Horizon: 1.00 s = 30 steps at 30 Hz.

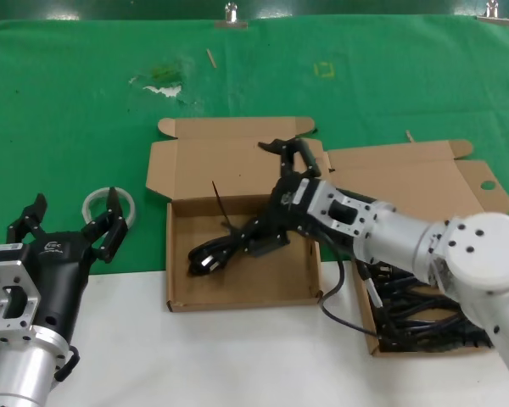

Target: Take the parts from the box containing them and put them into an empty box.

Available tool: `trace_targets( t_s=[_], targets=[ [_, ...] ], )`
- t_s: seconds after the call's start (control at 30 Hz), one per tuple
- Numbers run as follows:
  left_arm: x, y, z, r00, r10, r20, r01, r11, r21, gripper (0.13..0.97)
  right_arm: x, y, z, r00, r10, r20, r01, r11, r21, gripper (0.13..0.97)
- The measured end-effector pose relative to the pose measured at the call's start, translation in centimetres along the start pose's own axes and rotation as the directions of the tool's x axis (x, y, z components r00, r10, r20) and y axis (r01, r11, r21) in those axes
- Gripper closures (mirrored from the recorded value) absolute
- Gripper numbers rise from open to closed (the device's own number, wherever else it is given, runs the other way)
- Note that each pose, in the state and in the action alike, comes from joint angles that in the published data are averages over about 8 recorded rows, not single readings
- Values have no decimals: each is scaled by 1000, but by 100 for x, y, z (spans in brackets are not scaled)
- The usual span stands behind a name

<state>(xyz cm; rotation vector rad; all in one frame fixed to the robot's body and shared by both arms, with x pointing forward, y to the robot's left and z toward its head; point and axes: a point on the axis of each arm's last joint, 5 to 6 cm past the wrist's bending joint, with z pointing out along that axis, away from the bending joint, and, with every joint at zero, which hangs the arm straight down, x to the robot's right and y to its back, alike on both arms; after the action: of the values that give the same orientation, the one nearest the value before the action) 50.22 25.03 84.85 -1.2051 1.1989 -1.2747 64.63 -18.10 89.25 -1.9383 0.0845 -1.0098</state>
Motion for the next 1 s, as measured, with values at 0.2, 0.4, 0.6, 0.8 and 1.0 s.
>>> trace_targets(
  t_s=[0.2, 0.4, 0.6, 0.8, 1.0],
  targets=[
    [0, 0, 0, 1000, 0, 0, 0, 1000, 0, 423, -124, 79, -161, 987, 111, -116, -110, 994, 12, 130],
    [0, 0, 0, 1000, 0, 0, 0, 1000, 0, 300, -240, 156, -349, 948, 217, -231, -215, 976, 31, 130],
    [0, 0, 0, 1000, 0, 0, 0, 1000, 0, 259, -348, 228, -559, 887, 312, -340, -312, 949, 57, 130],
    [0, 0, 0, 1000, 0, 0, 0, 1000, 0, 187, -453, 293, -795, 804, 394, -445, -398, 913, 89, 130],
    [0, 0, 0, 1000, 0, 0, 0, 1000, 0, 151, -553, 348, -1047, 705, 460, -541, -472, 872, 126, 130]
  ],
)
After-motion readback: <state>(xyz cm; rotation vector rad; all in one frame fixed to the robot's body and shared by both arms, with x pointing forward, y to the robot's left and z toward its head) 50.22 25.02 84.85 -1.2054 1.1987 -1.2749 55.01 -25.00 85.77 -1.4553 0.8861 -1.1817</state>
